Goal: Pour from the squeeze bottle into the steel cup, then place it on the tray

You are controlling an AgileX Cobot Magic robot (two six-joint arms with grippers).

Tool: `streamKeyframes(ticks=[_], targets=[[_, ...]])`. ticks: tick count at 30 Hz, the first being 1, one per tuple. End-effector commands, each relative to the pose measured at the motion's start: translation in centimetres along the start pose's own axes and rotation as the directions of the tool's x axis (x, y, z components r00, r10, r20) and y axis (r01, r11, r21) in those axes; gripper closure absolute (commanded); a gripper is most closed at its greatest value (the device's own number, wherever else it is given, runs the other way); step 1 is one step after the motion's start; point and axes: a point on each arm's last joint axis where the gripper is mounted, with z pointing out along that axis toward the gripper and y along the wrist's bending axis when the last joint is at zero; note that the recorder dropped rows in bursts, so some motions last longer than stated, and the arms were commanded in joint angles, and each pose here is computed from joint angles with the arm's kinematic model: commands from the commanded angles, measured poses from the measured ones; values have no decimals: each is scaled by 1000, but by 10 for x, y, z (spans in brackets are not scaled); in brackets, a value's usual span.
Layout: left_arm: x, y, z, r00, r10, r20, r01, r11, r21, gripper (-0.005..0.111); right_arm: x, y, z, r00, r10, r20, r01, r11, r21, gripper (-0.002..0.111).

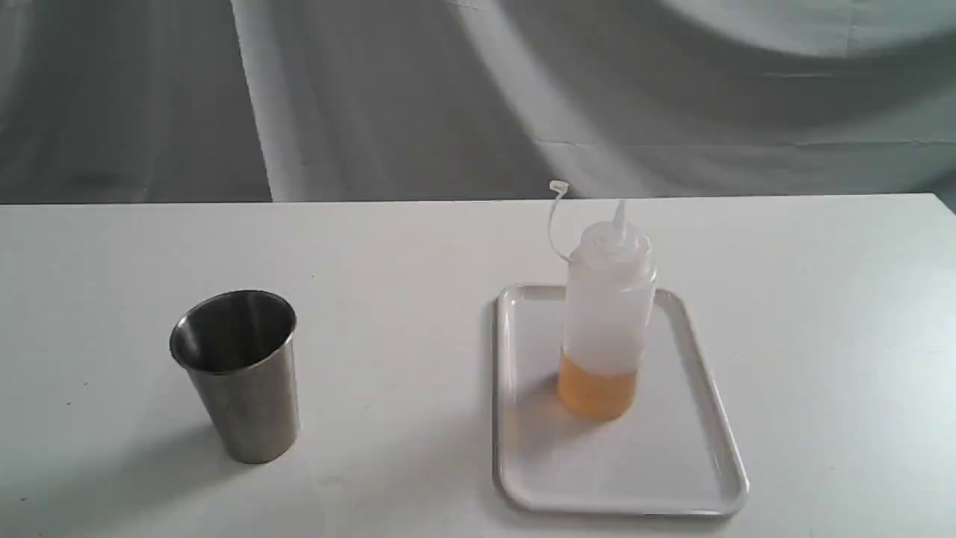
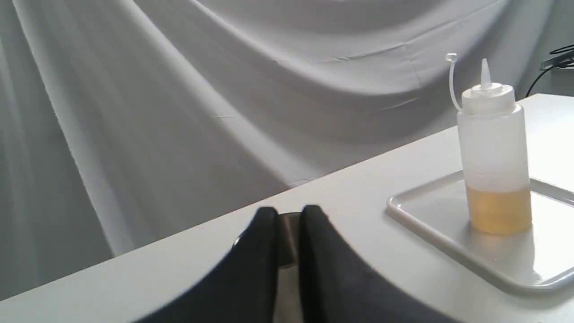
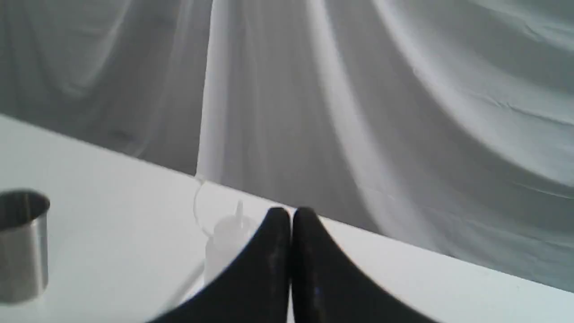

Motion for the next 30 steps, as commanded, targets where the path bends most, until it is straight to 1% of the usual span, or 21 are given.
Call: streamKeyframes(ticks=[1, 3, 5, 8, 11, 15, 21, 24, 26, 30], targets=[[1, 0, 0, 1000, -5, -5, 5, 1000, 0, 98, 9, 0, 1, 979, 141, 150, -148, 988, 41, 108], [1, 0, 0, 1000, -5, -5, 5, 1000, 0, 98, 22, -2, 1, 952, 207, 224, -228, 971, 71, 108], [1, 0, 0, 1000, -5, -5, 5, 1000, 0, 98, 40, -3, 2, 941, 244, 236, -273, 957, 100, 108], [1, 0, 0, 1000, -5, -5, 5, 1000, 0, 98, 67, -2, 1, 946, 238, 222, -274, 950, 150, 108], [1, 0, 0, 1000, -5, -5, 5, 1000, 0, 98, 89, -1, 0, 944, 225, 242, -271, 946, 180, 108], [1, 0, 0, 1000, -5, -5, 5, 1000, 0, 98, 115, -1, 2, 948, 197, 250, -250, 947, 202, 108], [1, 0, 0, 1000, -5, -5, 5, 1000, 0, 98, 145, 2, 5, 967, 156, 203, -201, 954, 222, 108], [1, 0, 0, 1000, -5, -5, 5, 1000, 0, 98, 161, 3, 8, 973, 165, 162, -199, 954, 226, 108], [1, 0, 0, 1000, -5, -5, 5, 1000, 0, 98, 165, 3, 9, 975, 159, 153, -191, 954, 229, 108], [1, 0, 0, 1000, -5, -5, 5, 1000, 0, 98, 168, 4, 10, 993, 69, 96, -90, 966, 241, 108]])
